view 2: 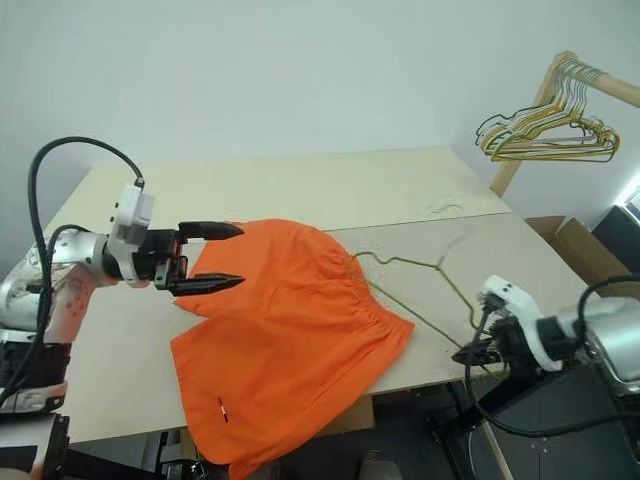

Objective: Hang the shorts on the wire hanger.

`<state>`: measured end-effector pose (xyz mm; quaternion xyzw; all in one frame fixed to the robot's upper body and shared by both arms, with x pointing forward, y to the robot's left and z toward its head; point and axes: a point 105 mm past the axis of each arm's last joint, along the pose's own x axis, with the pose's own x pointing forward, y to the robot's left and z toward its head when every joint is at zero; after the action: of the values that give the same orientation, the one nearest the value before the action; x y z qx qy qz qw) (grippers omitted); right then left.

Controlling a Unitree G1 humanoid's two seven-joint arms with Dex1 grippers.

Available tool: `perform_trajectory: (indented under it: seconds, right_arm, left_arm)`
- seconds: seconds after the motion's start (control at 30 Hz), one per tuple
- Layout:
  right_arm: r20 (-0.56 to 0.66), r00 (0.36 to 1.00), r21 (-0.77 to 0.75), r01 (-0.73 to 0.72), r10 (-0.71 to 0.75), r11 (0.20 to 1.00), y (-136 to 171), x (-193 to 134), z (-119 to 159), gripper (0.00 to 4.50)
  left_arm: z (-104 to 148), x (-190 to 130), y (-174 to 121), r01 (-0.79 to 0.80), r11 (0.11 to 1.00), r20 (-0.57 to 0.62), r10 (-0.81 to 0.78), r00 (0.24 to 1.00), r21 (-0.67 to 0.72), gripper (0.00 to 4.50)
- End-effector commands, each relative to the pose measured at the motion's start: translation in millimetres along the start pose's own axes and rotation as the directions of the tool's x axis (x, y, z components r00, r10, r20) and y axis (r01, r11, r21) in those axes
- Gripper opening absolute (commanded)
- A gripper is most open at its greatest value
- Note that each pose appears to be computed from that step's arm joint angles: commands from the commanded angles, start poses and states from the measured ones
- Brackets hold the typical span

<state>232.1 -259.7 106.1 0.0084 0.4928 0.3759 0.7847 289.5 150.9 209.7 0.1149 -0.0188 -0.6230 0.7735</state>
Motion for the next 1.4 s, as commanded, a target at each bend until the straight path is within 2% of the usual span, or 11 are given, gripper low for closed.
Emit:
perform_trajectory:
  seconds: [0.03,0.33,0.83,0.9,1.1,1.4]
  right_arm:
    - [0.033,0.999,0.091,0.015,-0.018,0.996,-8,-6,1,0.0]
    - [-0.041,0.999,0.179,-0.011,0.019,0.984,-17,24,1,0.0]
    - [-0.134,0.953,0.161,-0.249,0.271,0.955,29,-8,-24,0.0]
    - [-0.137,0.949,0.164,-0.261,0.284,0.951,34,-8,-28,0.0]
    - [-0.028,0.975,0.203,-0.208,0.219,0.957,20,1,-13,0.0]
    - [-0.102,0.94,0.189,-0.302,0.324,0.934,41,14,-26,0.0]
  left_arm:
    - [7,9,-9,-0.004,1.0,0.026,0.003,1.0,0.031,4.48]
    - [3,17,-19,-0.02,0.999,0.02,0.02,1.0,0.026,4.48]
    - [-1,14,-28,-0.006,1.0,-0.01,0.006,1.0,0.022,4.48]
    - [-2,14,-28,-0.004,1.0,-0.012,0.004,1.0,0.022,4.48]
    - [-3,17,-29,0.013,1.0,-0.016,-0.012,1.0,0.025,4.48]
    - [-2,13,-25,0.012,0.999,-0.03,-0.011,0.999,0.036,4.48]
